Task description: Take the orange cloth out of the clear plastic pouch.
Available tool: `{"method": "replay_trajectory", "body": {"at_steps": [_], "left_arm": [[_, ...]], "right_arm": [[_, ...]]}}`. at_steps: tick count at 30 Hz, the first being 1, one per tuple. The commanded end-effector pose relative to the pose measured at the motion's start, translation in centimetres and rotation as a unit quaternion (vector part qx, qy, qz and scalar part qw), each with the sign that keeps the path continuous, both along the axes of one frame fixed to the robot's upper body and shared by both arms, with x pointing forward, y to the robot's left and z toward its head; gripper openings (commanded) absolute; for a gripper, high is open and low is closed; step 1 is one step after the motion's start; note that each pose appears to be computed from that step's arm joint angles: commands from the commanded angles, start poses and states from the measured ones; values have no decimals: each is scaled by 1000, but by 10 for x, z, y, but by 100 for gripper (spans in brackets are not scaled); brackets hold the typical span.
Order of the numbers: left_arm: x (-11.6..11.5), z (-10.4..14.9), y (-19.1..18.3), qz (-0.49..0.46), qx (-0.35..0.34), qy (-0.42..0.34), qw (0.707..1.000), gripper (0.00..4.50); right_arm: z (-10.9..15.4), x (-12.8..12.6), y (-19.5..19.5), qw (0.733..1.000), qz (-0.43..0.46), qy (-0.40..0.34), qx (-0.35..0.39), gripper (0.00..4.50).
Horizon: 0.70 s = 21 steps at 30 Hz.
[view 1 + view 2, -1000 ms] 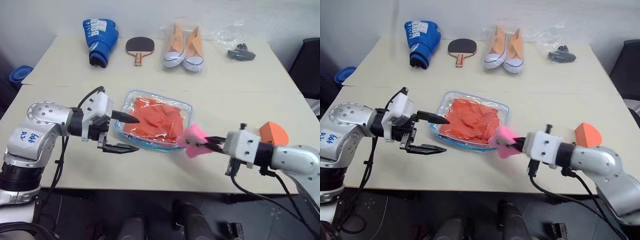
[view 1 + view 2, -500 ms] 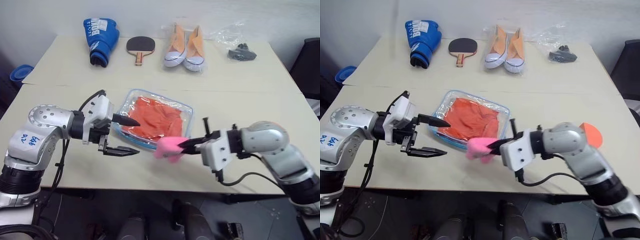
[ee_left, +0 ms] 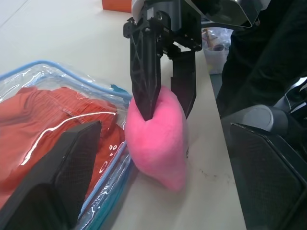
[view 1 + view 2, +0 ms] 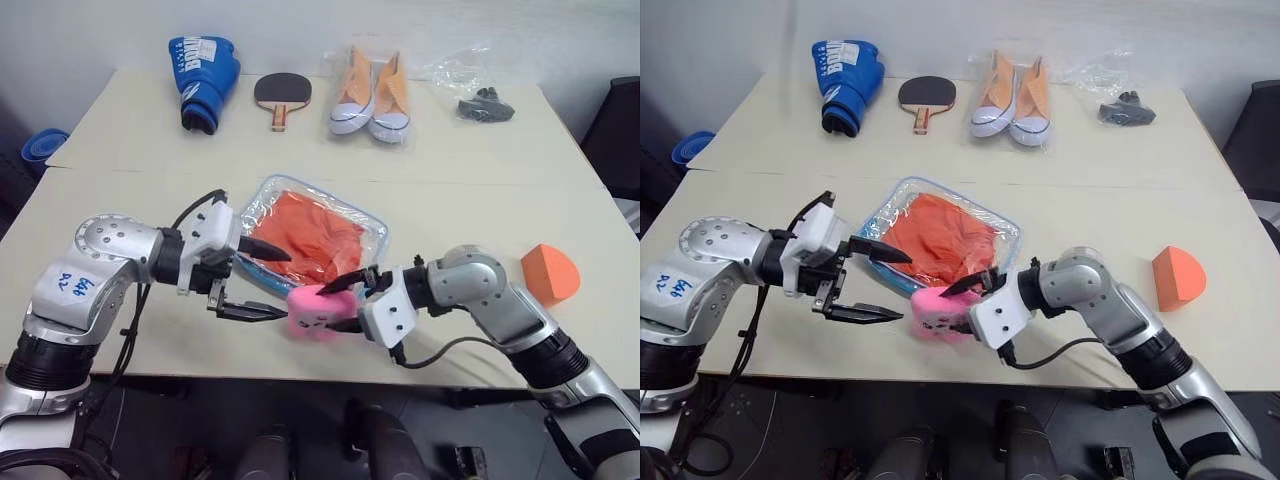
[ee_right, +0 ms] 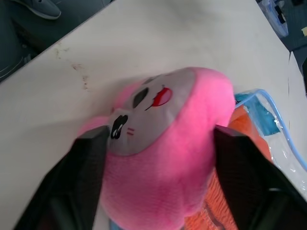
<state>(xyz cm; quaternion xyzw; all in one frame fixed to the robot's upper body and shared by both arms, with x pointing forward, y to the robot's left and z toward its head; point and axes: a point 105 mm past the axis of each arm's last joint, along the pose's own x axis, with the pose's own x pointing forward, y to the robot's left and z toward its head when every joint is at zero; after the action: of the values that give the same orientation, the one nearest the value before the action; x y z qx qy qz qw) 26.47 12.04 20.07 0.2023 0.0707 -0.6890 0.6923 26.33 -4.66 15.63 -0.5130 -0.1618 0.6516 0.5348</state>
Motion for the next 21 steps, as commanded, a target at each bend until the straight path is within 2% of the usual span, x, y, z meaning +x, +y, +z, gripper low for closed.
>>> {"method": "replay_trajectory", "body": {"at_steps": [1, 5, 8, 14, 17, 21], "left_arm": [[-5, -5, -12, -30, 0, -3, 1000, 450], [8, -19, -26, -32, 5, 5, 999, 450], [13, -24, -43, -58, 0, 9, 998, 450], [18, -37, -50, -79, 26, -2, 997, 450], [16, -43, -41, -85, 44, -3, 995, 391], [15, -47, -31, -88, 60, -7, 994, 270]], "right_arm": [[23, -9, -6, 998, -4, -50, 23, 364], [36, -18, -17, 996, -22, -79, 36, 364], [50, -17, -28, 991, -69, -97, 68, 364], [53, -21, -56, 985, -140, -73, 74, 364], [43, -20, -80, 980, -187, -47, 56, 366], [29, -13, -96, 973, -221, -40, 46, 366]]}}
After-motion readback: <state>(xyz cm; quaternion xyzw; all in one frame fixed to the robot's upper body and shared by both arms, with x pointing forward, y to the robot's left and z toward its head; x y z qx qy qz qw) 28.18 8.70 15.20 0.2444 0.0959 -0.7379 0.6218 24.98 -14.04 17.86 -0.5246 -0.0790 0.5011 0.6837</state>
